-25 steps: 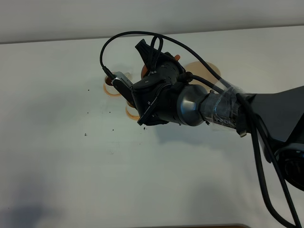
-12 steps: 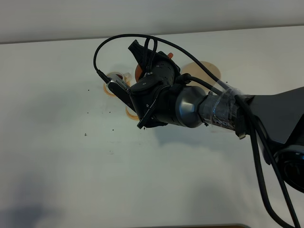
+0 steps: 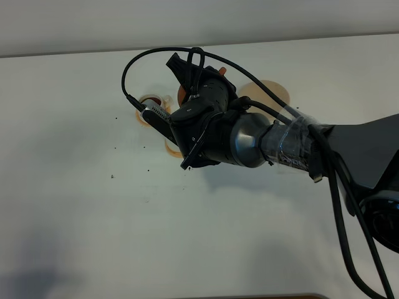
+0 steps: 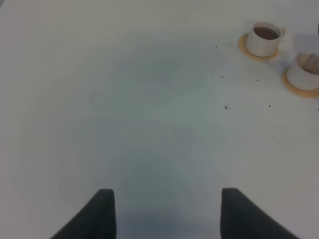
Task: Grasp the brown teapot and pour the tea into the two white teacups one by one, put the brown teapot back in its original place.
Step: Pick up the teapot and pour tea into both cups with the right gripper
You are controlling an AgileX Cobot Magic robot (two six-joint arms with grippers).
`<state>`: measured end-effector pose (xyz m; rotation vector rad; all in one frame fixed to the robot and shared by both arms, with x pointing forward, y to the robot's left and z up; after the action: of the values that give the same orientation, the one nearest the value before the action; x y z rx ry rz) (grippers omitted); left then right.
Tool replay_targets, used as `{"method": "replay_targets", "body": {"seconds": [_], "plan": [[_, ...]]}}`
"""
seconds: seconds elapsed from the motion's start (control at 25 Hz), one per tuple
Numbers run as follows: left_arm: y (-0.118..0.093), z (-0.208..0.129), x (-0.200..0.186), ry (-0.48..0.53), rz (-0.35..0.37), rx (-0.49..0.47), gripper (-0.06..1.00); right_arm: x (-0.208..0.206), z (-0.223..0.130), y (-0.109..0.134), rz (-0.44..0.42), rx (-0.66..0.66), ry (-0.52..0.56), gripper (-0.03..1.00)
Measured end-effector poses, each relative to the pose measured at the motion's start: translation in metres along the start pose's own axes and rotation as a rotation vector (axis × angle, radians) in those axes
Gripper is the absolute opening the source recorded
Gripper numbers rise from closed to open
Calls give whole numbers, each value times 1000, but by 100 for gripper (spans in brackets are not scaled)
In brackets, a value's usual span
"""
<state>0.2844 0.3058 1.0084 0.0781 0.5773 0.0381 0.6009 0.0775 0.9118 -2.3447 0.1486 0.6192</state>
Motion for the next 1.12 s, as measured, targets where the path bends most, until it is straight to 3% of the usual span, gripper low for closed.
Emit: {"method": "replay_targets", "body": {"seconds": [1.12], "plan": [[0,0,0,0,0,0,47,-2,3,-13,-82,-105,-5,9]]}}
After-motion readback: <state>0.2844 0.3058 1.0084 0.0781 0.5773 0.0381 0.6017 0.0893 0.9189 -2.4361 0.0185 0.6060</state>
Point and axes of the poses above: a point on each arm's last joint axis where the gripper is mounted, x pointing out along that axis toward the gripper, y along the wrist's bending axis when the last joint is at zero, z = x × y, the point moved 7 cm from there along x, pointing out along that axis toward the gripper, and after that the axes turned 7 degrees about x, right-handed, at the moved point
